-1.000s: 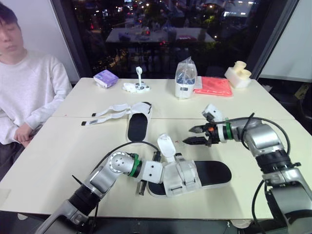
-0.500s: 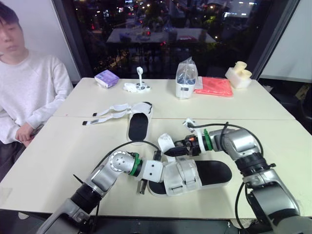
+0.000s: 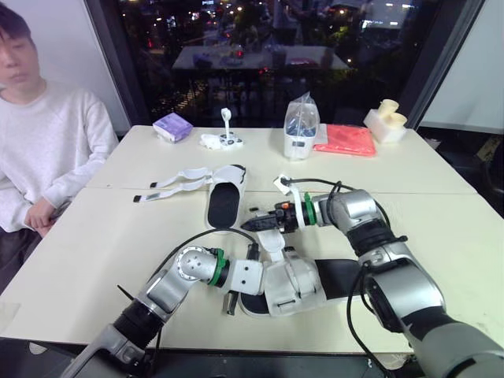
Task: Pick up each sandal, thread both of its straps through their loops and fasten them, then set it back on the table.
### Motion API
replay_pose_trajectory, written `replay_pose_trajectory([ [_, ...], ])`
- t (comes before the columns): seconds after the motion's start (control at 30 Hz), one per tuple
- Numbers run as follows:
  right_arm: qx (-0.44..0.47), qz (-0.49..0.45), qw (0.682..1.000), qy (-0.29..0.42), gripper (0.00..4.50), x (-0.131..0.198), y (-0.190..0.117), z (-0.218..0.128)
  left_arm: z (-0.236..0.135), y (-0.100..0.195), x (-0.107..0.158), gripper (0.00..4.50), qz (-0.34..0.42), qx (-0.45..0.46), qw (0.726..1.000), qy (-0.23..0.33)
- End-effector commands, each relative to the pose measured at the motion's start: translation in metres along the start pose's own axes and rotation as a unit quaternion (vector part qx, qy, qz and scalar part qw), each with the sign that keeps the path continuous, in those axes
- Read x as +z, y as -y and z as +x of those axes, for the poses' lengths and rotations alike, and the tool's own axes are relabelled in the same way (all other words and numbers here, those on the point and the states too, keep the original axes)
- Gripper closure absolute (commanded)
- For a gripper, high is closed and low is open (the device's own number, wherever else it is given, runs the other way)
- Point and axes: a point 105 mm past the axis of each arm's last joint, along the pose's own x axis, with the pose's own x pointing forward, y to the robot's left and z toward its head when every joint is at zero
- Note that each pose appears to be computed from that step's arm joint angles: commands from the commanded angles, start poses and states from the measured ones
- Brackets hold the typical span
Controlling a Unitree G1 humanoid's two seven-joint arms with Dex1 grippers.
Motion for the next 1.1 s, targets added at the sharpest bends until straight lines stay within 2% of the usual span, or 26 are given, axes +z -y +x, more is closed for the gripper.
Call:
replay_pose_trajectory([
  [0.03, 0.007, -0.031, 0.999, 0.028, 1.79, 0.025, -0.008, -0.011, 0.014, 0.036, -0.037, 4.5, -0.074, -0.053, 0.994, -0.061],
  [0.2, 0.012, -0.043, 0.998, 0.045, 4.38, 0.039, -0.015, -0.018, 0.015, 0.036, -0.037, 4.5, -0.074, -0.053, 0.994, -0.059],
  [0.4, 0.029, -0.073, 0.996, 0.051, 4.45, 0.049, -0.034, -0.036, 0.016, 0.037, -0.036, 4.5, -0.077, -0.057, 0.994, -0.057],
  [0.53, 0.037, -0.108, 0.993, 0.036, 4.45, 0.036, -0.059, -0.057, 0.015, 0.038, -0.036, 4.5, -0.093, -0.05, 0.993, -0.049],
  [0.73, 0.027, -0.183, 0.982, 0.035, 4.45, -0.001, -0.095, -0.084, 0.014, 0.037, -0.035, 4.5, -0.129, -0.022, 0.991, -0.021],
  [0.83, 0.031, -0.208, 0.978, 0.009, 4.45, -0.028, -0.107, -0.09, 0.013, 0.038, -0.035, 4.5, -0.138, -0.015, 0.99, -0.015],
  [1.03, 0.043, -0.249, 0.967, -0.033, 4.45, -0.066, -0.122, -0.086, 0.011, 0.039, -0.035, 4.5, -0.138, -0.019, 0.99, -0.014],
  [1.1, 0.043, -0.281, 0.956, -0.076, 4.45, -0.087, -0.121, -0.08, 0.01, 0.038, -0.035, 4.5, -0.128, -0.024, 0.991, -0.018],
])
